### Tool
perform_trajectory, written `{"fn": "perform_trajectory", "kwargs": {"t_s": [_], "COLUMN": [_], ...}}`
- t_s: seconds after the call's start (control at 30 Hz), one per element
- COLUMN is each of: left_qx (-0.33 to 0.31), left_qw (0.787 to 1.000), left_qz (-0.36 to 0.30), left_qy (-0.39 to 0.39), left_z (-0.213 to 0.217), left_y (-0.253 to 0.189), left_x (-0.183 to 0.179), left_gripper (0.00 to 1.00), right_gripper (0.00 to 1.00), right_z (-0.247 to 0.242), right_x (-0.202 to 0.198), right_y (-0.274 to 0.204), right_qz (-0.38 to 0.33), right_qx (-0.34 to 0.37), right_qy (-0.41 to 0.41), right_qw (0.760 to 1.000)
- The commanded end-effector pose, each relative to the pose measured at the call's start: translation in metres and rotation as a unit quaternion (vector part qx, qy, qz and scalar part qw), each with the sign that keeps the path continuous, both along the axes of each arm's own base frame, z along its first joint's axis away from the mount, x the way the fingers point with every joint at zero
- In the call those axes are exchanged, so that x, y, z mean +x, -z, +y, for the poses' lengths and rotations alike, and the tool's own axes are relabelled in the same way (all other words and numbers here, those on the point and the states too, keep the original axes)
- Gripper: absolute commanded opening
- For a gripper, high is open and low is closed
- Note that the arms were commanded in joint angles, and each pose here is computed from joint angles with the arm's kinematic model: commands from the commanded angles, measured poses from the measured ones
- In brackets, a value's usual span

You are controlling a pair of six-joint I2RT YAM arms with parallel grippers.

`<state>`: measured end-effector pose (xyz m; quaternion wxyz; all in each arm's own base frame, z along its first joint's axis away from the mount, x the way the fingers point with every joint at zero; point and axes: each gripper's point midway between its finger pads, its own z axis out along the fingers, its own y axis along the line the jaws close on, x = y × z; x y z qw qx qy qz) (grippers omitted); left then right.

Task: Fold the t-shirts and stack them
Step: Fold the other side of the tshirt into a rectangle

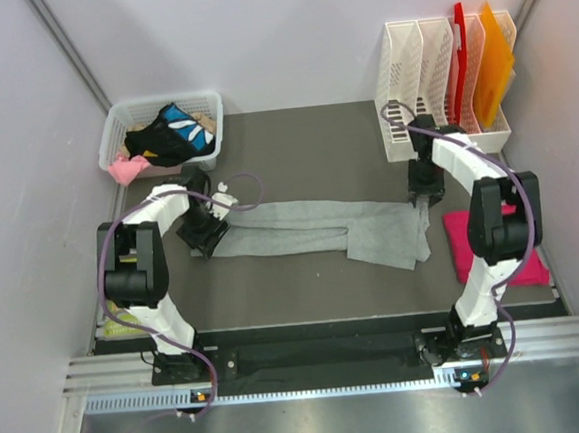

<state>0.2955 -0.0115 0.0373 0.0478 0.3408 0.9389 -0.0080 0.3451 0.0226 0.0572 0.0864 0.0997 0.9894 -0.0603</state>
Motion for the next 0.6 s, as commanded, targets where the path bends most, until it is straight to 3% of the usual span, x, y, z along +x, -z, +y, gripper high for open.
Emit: {"fn": "perform_trajectory", "kwargs": {"t_s": [0.0,0.13,0.33,0.57], "left_qx": [0.007,0.010,0.008,0.012], "left_qw": [1.000,1.000,1.000,1.000], "left_qz": [-0.011,-0.003,-0.003,-0.008], "left_qy": [0.001,-0.006,-0.015,-0.010], "left_z": [0.010,0.017,0.019,0.021], "left_y": [0.004,0.011,0.015,0.007], "left_x": [0.001,-0.006,-0.006,-0.005], "left_gripper": [0.62,0.62,0.61,0.61], "right_gripper": [0.40,0.41,0.41,0.41], "right_z": [0.005,0.061,0.088,0.094], "right_x": [0.007,-0.044,-0.107,-0.117], "right_y": [-0.088,-0.074,-0.024,0.005], "right_qz": [-0.120,-0.072,-0.013,0.016], "right_qx": [-0.017,-0.002,0.037,0.053], "right_qy": [-0.025,-0.123,-0.135,-0.129], "right_qw": [0.992,0.990,0.990,0.990]}}
